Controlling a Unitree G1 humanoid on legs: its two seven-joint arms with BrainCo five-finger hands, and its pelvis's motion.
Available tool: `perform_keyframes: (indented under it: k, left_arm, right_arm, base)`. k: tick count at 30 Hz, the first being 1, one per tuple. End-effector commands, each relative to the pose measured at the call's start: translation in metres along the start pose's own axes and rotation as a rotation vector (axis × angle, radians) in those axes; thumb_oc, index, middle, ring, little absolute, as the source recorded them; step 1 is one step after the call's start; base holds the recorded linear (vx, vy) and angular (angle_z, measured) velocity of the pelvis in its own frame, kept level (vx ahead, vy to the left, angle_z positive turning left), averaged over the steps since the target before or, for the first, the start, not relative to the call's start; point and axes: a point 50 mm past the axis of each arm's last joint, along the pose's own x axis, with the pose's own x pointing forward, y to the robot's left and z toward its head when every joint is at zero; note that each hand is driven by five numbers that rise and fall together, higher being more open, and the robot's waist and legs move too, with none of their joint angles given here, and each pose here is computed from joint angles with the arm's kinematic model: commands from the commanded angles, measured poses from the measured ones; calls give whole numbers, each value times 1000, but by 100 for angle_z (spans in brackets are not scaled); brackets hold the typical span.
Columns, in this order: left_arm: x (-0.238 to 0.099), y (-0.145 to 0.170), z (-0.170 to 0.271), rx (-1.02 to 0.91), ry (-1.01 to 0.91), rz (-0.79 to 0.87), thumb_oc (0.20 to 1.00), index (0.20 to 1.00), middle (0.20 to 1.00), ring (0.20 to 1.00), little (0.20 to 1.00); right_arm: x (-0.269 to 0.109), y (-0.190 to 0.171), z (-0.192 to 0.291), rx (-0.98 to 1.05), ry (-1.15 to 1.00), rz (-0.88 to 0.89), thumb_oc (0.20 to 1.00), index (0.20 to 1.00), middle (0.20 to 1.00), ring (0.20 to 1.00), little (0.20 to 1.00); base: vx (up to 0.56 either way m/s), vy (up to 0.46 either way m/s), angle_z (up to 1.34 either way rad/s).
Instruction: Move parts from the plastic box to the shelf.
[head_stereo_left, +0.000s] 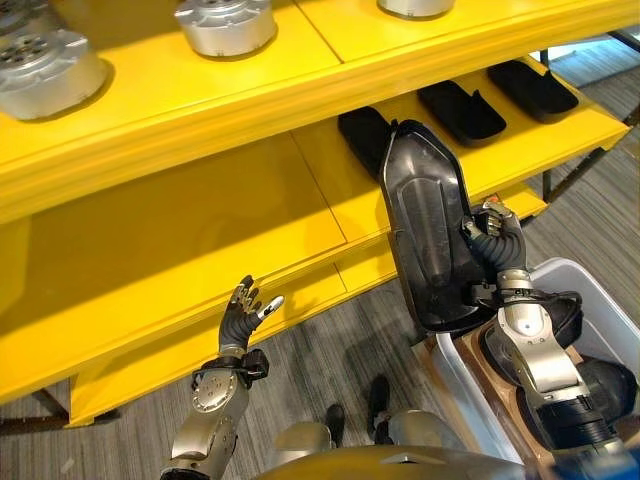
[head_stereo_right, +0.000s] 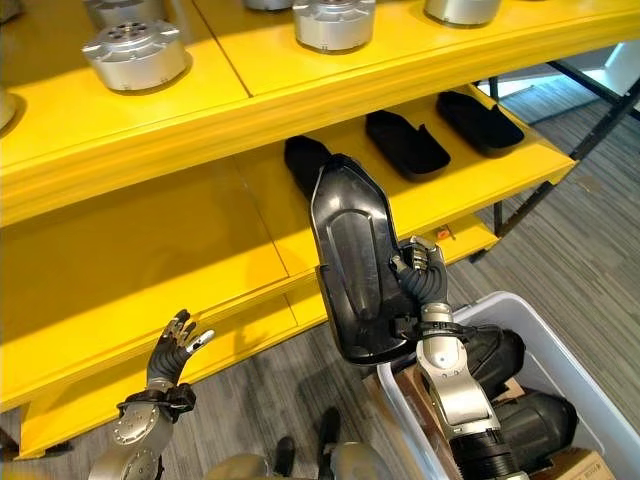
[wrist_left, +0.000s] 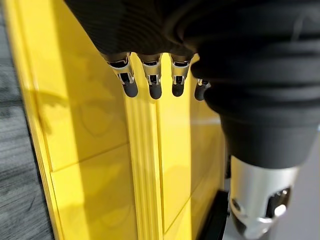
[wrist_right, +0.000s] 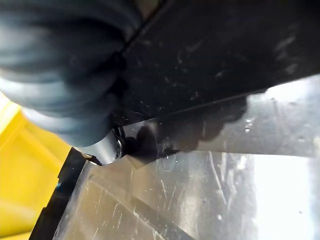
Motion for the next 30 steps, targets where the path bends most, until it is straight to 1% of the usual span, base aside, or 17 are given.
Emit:
perform_keyframes:
  k: [1,7,11,14,17,23,28,30]
  left_arm:
    - [1,4,21,13,-104,-20,1000,1000,1000,1000,1000]
    - [0,5,23,6,-108,-5,1000,1000,1000,1000,1000]
    - [0,5,20,0,-96,-2,1000,1000,1000,1000,1000]
    - [-1,8,22,15,-108,-17,1000,1000,1000,1000,1000]
    - [-1,8,24,23,-111,-30,1000,1000,1000,1000,1000]
    - [3,5,36,57,-144,-80,1000,1000,1000,1000,1000]
    - [7,-2,46,52,-175,-120,1000,1000,1000,1000,1000]
    - [7,-3,47,50,-176,-126,1000,1000,1000,1000,1000]
  right_arm:
    - [12,-10,37,28,-207,-37,200,200,200,200,200]
    - [19,0,34,32,-183,-27,200,200,200,200,200]
    - [22,6,35,11,-184,2,200,200,200,200,200]
    - [25,9,33,-40,-173,25,200,200,200,200,200]
    - [28,13,33,-28,-167,30,200,200,200,200,200]
    - [50,24,40,10,-159,31,200,200,200,200,200]
    - [83,30,66,26,-200,0,200,200,200,200,200]
    - [89,28,71,19,-213,-12,200,200,200,200,200]
  base:
    - [-25,7,63]
    - [28,79,32]
    - [77,186,12]
    - [129,245,-2]
    - [60,134,20]
    - [31,119,18]
    - [-12,51,32]
    - [-17,24,18]
